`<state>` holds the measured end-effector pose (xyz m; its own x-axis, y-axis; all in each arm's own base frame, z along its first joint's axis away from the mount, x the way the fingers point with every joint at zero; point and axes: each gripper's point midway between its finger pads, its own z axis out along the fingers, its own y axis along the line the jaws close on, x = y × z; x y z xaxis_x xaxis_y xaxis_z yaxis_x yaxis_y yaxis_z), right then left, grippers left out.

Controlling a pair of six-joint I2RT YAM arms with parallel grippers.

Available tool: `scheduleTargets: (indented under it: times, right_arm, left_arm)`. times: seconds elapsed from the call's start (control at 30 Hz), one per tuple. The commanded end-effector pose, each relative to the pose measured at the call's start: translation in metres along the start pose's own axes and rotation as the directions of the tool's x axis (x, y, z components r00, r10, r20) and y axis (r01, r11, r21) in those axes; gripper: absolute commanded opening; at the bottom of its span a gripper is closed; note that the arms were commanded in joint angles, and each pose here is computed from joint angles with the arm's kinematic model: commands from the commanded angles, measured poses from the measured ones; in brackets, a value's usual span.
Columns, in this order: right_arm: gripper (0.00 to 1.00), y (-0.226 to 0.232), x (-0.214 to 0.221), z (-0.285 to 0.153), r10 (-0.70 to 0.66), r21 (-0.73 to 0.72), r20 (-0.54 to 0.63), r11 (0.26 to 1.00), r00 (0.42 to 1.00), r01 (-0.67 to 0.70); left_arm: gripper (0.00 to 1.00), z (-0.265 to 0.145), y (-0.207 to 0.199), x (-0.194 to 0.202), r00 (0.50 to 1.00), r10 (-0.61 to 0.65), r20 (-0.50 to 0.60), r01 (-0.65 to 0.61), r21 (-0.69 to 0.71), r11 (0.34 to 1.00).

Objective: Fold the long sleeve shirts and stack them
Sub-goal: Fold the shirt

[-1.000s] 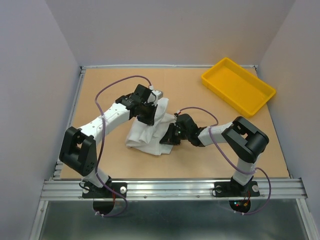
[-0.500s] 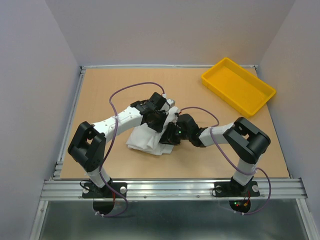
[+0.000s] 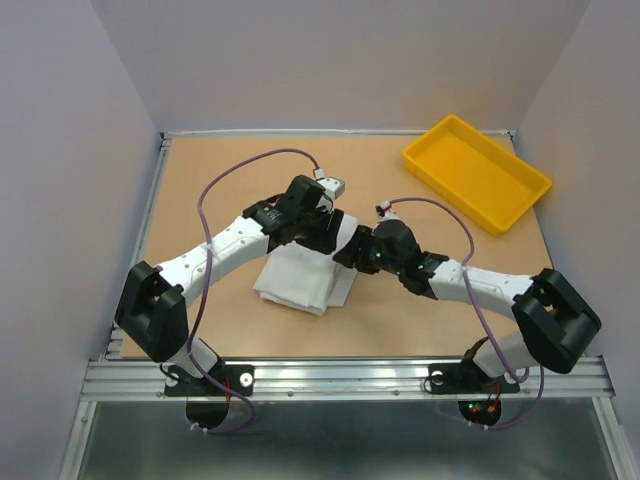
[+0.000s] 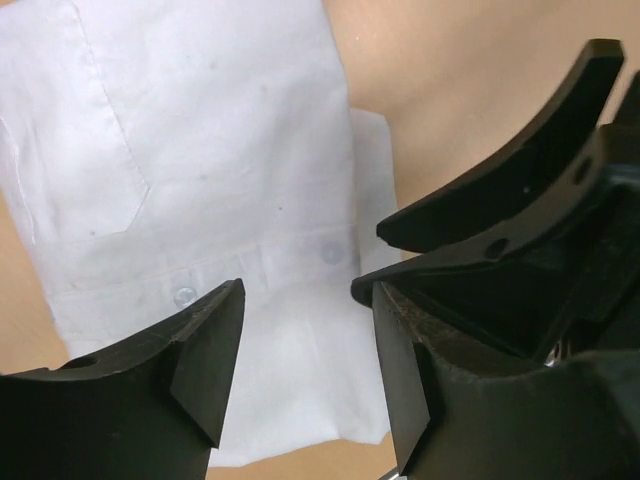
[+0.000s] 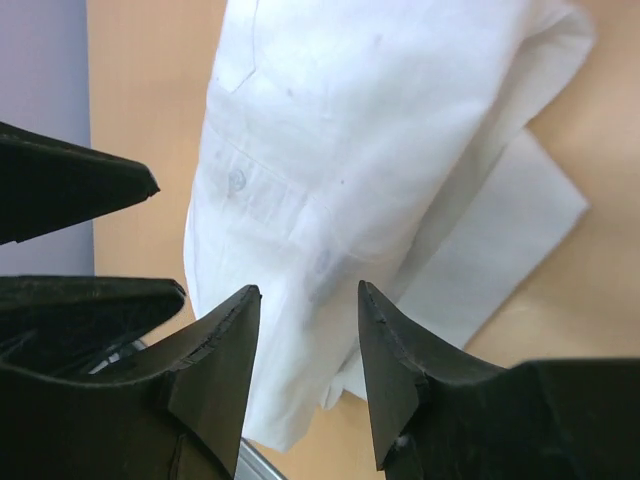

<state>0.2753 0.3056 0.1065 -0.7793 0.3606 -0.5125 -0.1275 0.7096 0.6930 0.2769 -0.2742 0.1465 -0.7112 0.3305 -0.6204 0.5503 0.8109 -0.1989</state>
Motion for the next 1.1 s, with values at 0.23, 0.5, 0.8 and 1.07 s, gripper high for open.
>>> scheduleTargets:
  times: [0.23, 0.5, 0.8, 1.07]
  right_arm:
    - [0.51, -0.027, -0.069, -0.036, -0.049, 0.113, 0.186, 0.993, 0.981, 0.029]
    - [0.48, 0.037, -0.116, -0.023, -0.125, 0.0, 0.225, 0.992, 0.966, 0.128]
    - [0.46, 0.047, -0.138, 0.028, -0.066, -0.033, 0.224, 0.997, 0.972, 0.075]
    - [0.43, -0.025, -0.084, 0.062, 0.091, 0.021, 0.124, 0.995, 0.988, -0.094]
  left_arm:
    - [0.63, -0.036, 0.014, -0.035, 0.969, -0.109, 0.223, 0.121, -0.04, 0.992]
    - [0.55, -0.016, -0.001, -0.009, 0.973, -0.137, 0.186, 0.124, 0.082, 0.989]
    - [0.53, 0.009, -0.016, 0.044, 0.993, -0.105, 0.051, 0.095, 0.165, 0.982]
    - [0.49, 0.028, -0.001, 0.103, 0.982, -0.149, -0.119, 0.16, 0.088, 0.983]
